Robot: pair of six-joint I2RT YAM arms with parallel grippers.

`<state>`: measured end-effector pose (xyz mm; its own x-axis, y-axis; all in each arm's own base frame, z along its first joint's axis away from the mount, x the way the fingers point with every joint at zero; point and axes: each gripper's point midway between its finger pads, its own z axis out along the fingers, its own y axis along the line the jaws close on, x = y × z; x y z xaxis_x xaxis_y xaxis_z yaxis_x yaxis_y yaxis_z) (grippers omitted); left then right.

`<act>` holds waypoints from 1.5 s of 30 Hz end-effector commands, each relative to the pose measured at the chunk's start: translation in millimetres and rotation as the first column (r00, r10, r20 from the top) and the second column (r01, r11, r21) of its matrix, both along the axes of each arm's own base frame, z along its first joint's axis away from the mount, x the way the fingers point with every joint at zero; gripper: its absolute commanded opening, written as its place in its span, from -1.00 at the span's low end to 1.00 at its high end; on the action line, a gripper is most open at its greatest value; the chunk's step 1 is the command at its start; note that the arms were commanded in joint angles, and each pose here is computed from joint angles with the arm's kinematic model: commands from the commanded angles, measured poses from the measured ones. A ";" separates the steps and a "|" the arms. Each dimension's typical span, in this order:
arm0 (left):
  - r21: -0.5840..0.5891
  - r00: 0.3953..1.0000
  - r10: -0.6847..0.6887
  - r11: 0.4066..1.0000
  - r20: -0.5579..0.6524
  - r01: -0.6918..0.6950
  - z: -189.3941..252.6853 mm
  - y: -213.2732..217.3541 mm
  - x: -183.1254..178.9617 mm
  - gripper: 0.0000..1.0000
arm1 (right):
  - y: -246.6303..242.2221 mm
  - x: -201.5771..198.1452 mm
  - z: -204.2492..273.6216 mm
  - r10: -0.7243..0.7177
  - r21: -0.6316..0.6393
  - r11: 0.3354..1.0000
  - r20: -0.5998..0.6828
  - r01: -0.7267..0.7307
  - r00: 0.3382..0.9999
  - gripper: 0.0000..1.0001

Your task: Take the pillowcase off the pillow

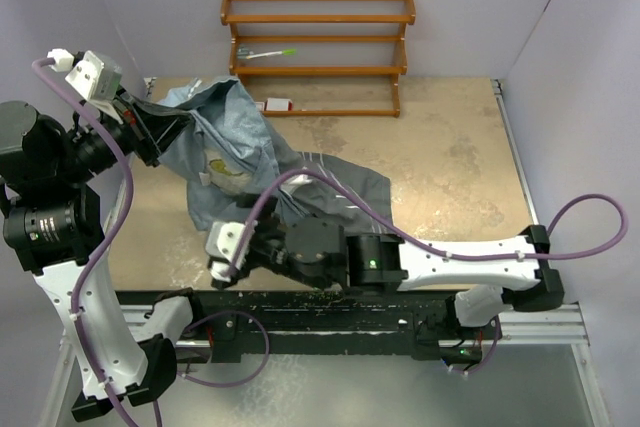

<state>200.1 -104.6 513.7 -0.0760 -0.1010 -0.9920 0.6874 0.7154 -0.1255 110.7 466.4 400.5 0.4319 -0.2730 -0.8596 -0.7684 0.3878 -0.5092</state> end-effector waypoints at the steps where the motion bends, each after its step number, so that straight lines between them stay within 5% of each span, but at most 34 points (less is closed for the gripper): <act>1: 0.011 0.996 -0.042 0.999 0.074 0.042 18.5 -8.5 -16.2 -1.00 | -36.2 65.4 32.3 -0.308 0.025 0.951 0.071 0.307 0.949 0.79; 17: -0.007 0.994 -0.097 0.995 0.050 0.098 26.1 -15.6 -24.5 -1.00 | -18.0 122.9 -20.2 -0.348 -0.049 0.936 0.030 0.349 0.937 0.93; 22: -0.003 0.993 -0.104 0.995 0.056 0.105 30.2 -17.1 -28.3 -1.00 | -3.2 111.4 -29.7 -0.168 -0.084 0.982 0.007 0.168 0.986 0.57; 25: 0.002 0.993 -0.108 0.994 0.054 0.108 28.4 -17.5 -29.4 -1.00 | 2.6 97.2 -25.4 -0.074 -0.072 0.995 -0.004 0.074 0.997 0.11; 30: 0.005 0.994 -0.103 0.995 0.048 0.103 22.9 -15.9 -26.1 -1.00 | 4.7 93.0 -25.2 -0.050 -0.058 0.997 -0.018 0.048 0.999 -0.29; 34: 0.016 0.994 -0.099 0.995 0.056 0.098 21.5 -14.9 -24.1 -1.00 | -4.9 94.3 -23.8 -0.064 -0.028 0.998 -0.021 0.064 0.998 -0.94; 45: 0.068 0.989 0.017 0.997 0.144 -0.027 28.3 -1.0 -14.9 -1.00 | -66.7 79.6 -0.4 -0.023 0.206 0.977 -0.119 0.047 0.993 -1.00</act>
<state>180.3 -113.5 522.0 -0.0638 -0.0800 -0.9947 0.7216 0.6849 -0.1014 198.4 422.4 351.4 0.3316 -0.2966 -0.8956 -0.7943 0.4245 -0.4347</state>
